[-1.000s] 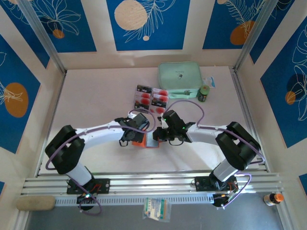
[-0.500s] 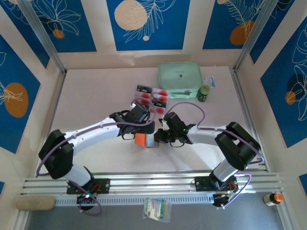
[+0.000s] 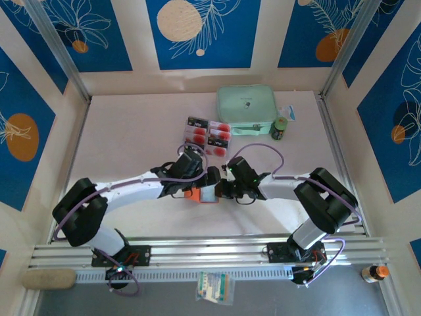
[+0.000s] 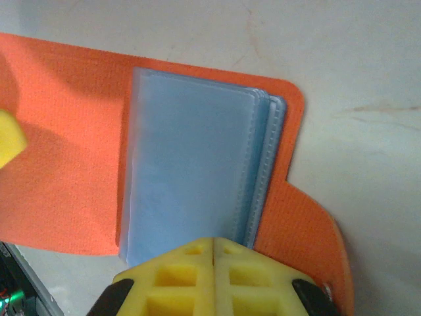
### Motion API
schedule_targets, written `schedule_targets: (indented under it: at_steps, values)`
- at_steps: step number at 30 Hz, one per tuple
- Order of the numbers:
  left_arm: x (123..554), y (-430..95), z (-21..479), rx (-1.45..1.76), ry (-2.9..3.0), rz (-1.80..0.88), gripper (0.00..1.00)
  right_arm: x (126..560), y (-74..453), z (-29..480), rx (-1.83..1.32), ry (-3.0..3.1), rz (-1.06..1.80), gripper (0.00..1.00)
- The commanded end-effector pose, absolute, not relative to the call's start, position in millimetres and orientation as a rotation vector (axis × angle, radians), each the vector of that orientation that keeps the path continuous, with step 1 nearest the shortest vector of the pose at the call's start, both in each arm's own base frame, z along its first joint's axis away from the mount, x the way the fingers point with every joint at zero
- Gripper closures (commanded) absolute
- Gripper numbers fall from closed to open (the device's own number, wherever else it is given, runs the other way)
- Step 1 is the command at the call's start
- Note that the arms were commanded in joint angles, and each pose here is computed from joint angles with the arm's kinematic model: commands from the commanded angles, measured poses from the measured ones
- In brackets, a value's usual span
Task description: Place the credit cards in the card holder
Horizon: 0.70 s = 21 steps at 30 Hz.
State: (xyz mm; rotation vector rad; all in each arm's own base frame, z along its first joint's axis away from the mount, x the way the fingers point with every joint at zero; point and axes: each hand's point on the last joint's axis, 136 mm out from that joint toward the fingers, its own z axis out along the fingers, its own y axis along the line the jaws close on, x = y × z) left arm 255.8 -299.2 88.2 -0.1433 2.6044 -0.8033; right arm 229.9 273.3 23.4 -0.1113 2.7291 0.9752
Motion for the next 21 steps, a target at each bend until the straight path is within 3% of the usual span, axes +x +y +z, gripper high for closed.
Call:
schedule_targets:
  at_steps: [1,21]
  values:
    - [252.4,-298.0,87.3,-0.200,2.581,-0.866,0.00,230.8,266.0,16.7,-0.072,2.736,0.963,1.00]
    - [244.3,-263.6,22.5,0.004,2.676,-0.581,0.00,224.1,250.8,5.6,0.051,2.771,0.985,1.00]
